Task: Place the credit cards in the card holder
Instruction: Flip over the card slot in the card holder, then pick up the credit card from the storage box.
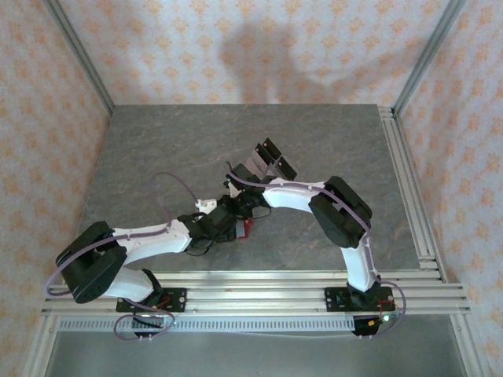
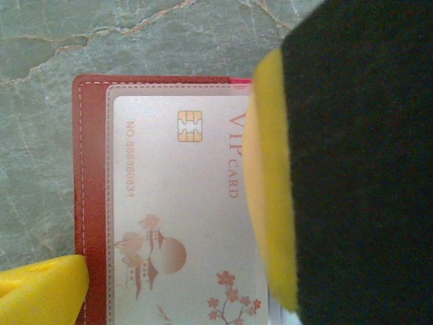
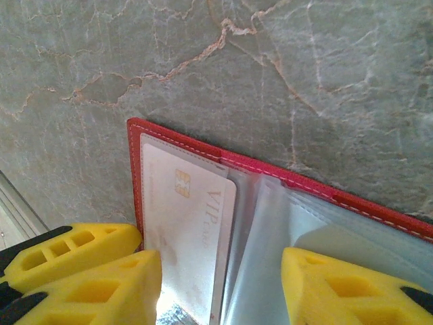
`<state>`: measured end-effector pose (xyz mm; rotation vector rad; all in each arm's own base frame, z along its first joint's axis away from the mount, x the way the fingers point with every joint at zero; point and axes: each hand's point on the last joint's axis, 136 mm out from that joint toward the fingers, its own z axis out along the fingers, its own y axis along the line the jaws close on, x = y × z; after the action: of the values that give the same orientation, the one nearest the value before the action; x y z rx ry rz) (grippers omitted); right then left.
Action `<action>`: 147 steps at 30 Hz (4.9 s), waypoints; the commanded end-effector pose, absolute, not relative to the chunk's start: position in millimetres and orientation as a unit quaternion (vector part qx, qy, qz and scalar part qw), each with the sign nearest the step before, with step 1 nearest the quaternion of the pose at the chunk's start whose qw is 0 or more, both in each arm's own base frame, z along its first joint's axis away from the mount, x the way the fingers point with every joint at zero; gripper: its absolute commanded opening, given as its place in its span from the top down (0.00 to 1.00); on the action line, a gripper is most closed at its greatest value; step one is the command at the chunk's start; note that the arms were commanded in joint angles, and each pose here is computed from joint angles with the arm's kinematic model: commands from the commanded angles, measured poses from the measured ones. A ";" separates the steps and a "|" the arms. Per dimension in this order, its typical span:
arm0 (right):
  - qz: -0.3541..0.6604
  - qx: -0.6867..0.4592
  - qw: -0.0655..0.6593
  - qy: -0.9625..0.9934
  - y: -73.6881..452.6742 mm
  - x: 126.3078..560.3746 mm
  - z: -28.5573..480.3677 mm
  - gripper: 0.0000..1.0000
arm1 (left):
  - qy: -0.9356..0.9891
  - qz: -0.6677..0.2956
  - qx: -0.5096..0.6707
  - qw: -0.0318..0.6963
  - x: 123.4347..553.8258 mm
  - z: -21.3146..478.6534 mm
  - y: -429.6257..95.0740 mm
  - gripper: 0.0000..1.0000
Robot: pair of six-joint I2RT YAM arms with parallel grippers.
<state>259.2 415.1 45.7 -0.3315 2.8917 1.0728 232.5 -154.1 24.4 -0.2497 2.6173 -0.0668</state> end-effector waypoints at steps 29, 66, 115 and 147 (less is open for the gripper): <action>0.323 -0.070 0.038 0.943 376.4 260.9 41.1 0.50 | 0.961 0.015 -0.106 0.253 224.3 13.0 -133.5 0.02; 0.335 -0.077 0.004 0.939 386.0 254.9 34.4 0.50 | 0.947 -0.007 -0.114 0.301 234.4 58.4 -132.5 0.00; 0.281 -0.111 0.146 0.942 366.0 284.1 175.0 0.49 | 0.888 -0.003 -0.236 0.395 243.0 158.1 -51.4 0.00; -0.038 -0.253 0.166 0.952 289.6 423.8 115.9 0.70 | 0.933 0.035 -0.203 0.296 281.3 120.2 -54.7 0.00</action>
<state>420.4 296.1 114.4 -0.6798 2.7099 -0.0307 288.6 -60.6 126.2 -0.5437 2.4561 0.0754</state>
